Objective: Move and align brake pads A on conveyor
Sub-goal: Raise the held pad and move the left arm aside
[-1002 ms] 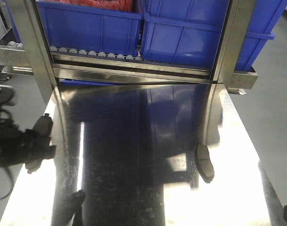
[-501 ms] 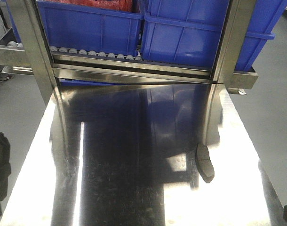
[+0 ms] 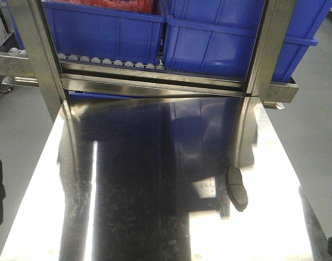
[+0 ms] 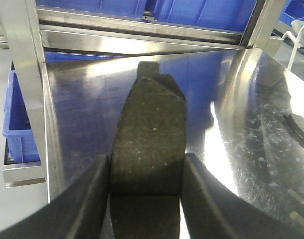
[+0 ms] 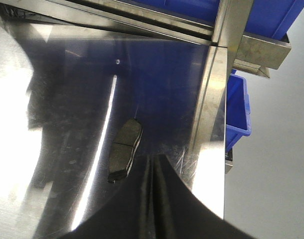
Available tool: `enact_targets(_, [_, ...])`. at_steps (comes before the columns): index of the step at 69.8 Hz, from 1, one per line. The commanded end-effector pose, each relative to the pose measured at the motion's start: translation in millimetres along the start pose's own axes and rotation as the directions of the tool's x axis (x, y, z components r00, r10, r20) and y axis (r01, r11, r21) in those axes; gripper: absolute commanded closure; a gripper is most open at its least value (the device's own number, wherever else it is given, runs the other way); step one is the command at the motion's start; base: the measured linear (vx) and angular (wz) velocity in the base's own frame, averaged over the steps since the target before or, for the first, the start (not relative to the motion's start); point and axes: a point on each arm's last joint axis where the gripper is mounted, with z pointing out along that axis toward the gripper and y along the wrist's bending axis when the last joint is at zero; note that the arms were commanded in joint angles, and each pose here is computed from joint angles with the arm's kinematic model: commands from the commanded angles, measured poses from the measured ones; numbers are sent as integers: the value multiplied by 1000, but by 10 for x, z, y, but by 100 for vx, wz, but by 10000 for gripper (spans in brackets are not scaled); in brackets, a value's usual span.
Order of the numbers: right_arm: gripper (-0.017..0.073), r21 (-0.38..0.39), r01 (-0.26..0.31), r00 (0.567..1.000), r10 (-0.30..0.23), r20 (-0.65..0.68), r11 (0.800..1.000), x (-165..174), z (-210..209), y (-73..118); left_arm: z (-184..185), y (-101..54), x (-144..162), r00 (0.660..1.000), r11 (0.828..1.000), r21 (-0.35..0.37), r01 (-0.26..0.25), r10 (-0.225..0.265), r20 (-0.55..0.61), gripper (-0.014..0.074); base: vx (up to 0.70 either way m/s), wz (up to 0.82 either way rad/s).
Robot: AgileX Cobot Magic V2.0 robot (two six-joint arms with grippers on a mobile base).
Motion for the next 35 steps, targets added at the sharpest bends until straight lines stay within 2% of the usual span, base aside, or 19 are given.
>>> enact_targets(1, [566,5,20,996,-20,88,1000,-139,-27,-6,-38,-33,-167,993,1000,28,-1,-2,119,537,0,0])
enact_targets(28, [566,-1,8,996,-8,88,1000,-139,-27,-1,-38,-33,-167,993,1000,28,-1,-2,119,537,0,0])
enact_targets(35, [540,-1,9,996,-9,90,1000,-141,-27,-1,-38,-33,-167,993,1000,28,-1,-2,119,537,0,0])
